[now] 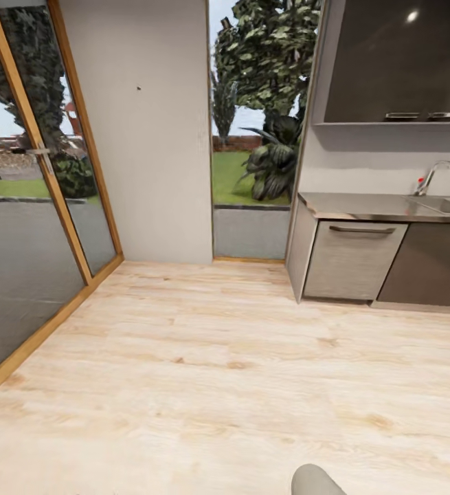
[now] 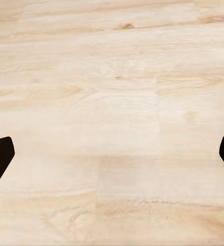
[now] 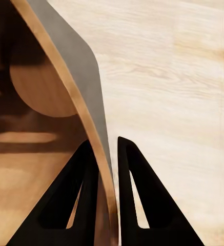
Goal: Put the three can of soda from the living room inside the tash can in the kitchen.
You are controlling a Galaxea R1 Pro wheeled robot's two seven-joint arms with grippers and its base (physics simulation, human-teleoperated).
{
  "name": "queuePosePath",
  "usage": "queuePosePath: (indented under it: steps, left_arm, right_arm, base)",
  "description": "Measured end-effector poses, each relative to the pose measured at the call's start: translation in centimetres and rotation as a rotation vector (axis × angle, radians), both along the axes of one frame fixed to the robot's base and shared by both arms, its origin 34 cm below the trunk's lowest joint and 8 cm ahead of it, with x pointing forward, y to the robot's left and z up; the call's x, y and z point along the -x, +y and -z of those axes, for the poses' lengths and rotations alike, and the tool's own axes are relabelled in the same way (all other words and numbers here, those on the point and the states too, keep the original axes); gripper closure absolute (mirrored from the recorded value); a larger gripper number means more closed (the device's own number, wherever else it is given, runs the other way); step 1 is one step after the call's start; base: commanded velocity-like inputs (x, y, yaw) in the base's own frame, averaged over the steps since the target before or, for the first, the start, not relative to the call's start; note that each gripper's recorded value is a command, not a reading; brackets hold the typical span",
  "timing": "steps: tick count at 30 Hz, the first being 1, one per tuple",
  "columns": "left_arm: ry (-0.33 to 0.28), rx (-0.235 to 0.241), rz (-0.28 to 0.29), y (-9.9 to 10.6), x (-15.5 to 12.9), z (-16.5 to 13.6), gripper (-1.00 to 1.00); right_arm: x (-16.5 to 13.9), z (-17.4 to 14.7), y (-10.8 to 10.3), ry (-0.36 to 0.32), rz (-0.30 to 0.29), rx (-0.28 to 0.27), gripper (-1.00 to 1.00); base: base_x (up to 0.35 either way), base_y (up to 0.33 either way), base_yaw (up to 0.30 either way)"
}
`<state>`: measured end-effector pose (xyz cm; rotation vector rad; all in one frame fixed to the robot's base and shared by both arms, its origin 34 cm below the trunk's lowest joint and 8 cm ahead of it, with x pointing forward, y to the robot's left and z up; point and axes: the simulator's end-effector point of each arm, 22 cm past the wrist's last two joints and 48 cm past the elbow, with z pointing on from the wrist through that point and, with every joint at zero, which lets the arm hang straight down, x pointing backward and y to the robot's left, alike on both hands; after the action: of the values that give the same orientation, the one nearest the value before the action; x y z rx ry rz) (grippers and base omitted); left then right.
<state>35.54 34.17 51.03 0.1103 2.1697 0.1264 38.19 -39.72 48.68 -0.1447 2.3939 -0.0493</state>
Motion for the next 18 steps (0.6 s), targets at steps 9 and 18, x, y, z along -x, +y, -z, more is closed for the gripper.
queuePosePath:
  steps: [9, 18]
  left_arm:
    - [0.0, 0.0, 0.0, 0.0, 0.0, 0.0, -1.0]
    - [0.0, 0.0, 0.0, 0.0, 0.0, 0.0, -1.0]
  right_arm:
    - [-0.1, 0.3, 1.7, -0.001, -0.007, -0.016, 1.0]
    - [-0.2, 0.4, 1.1, -0.01, 0.047, 0.026, 1.0]
  base:
    - [0.0, -0.29, 0.074]
    - [0.0, -0.284, 0.244]
